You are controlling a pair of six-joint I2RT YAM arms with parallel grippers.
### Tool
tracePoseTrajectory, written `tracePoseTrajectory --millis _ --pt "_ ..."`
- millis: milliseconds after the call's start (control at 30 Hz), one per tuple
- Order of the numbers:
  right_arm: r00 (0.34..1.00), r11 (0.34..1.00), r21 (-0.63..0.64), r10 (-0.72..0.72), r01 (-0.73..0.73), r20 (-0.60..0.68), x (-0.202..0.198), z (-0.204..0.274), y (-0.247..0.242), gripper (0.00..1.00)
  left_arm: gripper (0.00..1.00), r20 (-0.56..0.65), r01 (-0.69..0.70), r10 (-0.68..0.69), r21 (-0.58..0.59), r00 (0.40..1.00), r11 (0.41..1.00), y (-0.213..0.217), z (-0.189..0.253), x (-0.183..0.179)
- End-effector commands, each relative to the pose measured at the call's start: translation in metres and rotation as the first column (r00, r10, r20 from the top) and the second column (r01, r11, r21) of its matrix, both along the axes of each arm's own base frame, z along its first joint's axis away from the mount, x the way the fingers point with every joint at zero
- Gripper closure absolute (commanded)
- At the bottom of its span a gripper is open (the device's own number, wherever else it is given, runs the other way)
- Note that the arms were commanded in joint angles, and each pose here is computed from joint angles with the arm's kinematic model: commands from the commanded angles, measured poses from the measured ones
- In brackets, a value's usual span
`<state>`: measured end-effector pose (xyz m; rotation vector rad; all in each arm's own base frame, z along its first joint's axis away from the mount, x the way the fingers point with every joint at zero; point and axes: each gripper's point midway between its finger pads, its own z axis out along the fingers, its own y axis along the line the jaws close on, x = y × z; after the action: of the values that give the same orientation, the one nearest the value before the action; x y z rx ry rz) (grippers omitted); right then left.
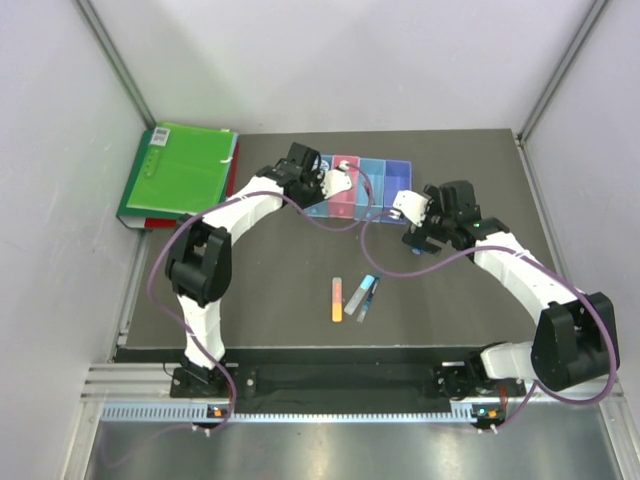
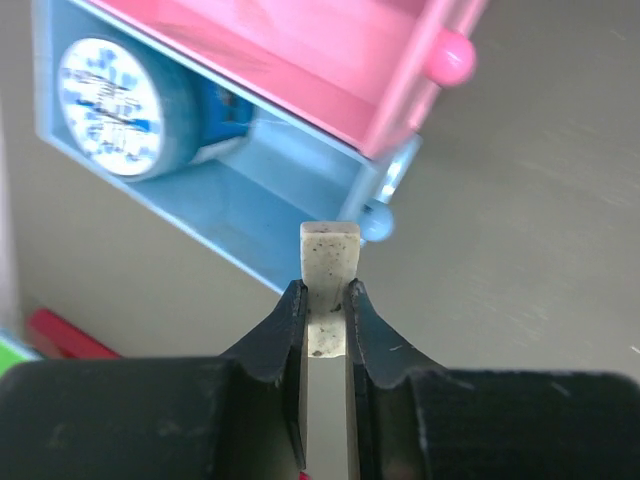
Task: Sort the stationery into containers
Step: Place the stationery in the storage box.
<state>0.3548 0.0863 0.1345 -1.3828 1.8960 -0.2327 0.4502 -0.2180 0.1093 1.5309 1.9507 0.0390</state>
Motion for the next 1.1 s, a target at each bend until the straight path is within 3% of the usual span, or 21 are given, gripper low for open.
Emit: tracePoseTrajectory --millis 0,300,633,900,1067 --pt "0.999 1.0 0.012 -0.009 0.008 0.048 0.008 0.011 -0.003 0.0 1.0 0.168 0.027 -0.019 -0.045 0.986 0.999 -0.012 0.045 0.042" --pt "0.998 0.999 0.01 -0.037 0.037 0.045 0.012 0.01 -0.013 0.0 1.0 0.183 0.064 -0.051 -0.067 0.982 0.996 -0.022 0.045 0.05" --pt "0.998 0.999 0.009 -0.047 0.047 0.047 0.016 0.012 -0.016 0.0 1.0 0.182 0.093 -0.085 -0.037 0.98 0.995 -0.028 0.01 0.063" --pt "0.998 0.999 0.014 -0.05 0.049 0.047 0.017 0.013 -0.016 0.0 1.0 0.153 0.124 -0.118 -0.03 0.981 0.992 -0.03 0.003 0.059" --pt "0.997 0.999 0.013 -0.052 0.052 0.051 0.017 0.014 -0.017 0.0 1.0 0.067 0.185 -0.183 -0.024 0.981 0.983 -0.03 -0.008 0.038"
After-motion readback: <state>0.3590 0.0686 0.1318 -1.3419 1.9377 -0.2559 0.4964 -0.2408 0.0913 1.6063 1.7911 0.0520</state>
